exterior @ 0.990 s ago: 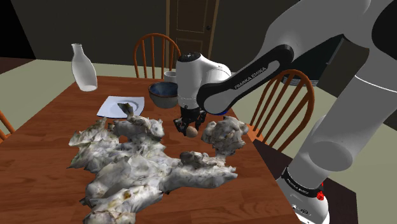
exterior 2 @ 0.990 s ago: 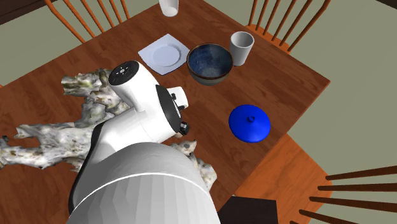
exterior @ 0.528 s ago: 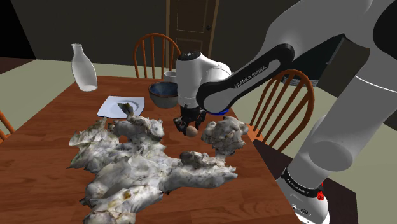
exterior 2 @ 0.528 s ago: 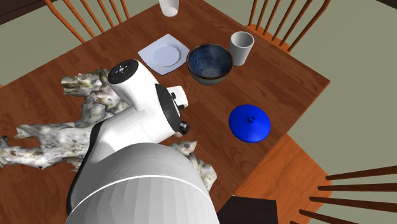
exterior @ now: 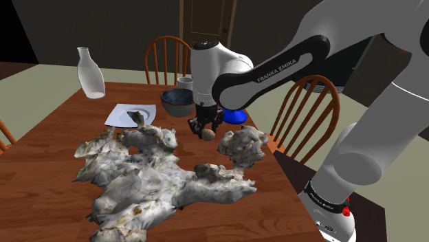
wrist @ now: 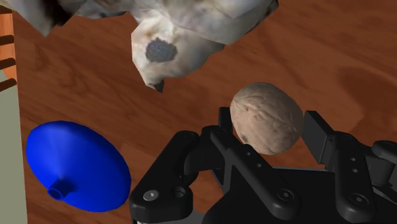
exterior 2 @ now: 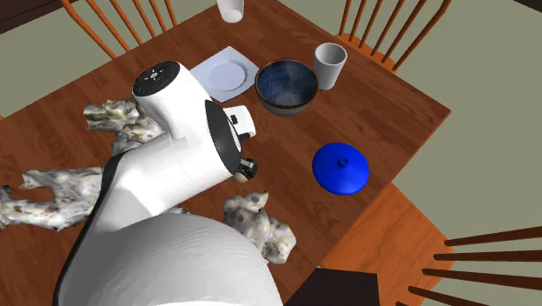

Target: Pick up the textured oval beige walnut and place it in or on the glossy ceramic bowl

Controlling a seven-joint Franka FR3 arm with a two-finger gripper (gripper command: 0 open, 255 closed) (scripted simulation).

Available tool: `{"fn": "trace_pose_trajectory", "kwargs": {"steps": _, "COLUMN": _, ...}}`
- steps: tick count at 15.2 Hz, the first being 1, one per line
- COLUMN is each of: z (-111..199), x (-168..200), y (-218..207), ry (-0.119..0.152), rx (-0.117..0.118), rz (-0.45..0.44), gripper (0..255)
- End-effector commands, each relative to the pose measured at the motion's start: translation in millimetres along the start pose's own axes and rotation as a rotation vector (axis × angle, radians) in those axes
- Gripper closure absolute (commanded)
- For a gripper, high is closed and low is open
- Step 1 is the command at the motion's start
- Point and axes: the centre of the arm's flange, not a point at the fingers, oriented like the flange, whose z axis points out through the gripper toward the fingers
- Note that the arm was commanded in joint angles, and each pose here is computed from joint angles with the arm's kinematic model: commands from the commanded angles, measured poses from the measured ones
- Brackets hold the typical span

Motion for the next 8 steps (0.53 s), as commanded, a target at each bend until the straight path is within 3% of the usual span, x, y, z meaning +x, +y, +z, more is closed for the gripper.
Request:
{"fn": "trace_pose_trajectory", "kwargs": {"steps": 1, "z": -10, "x": 1, "y": 2, "ry": 0.0, "rx": 0.0, "rz": 0.0, "gripper": 255}}
{"fn": "trace_pose_trajectory", "kwargs": {"steps": 8, "z": -46, "x": 5, "y": 9, "ry": 0.0, "rx": 0.0, "rz": 0.0, "gripper": 255}}
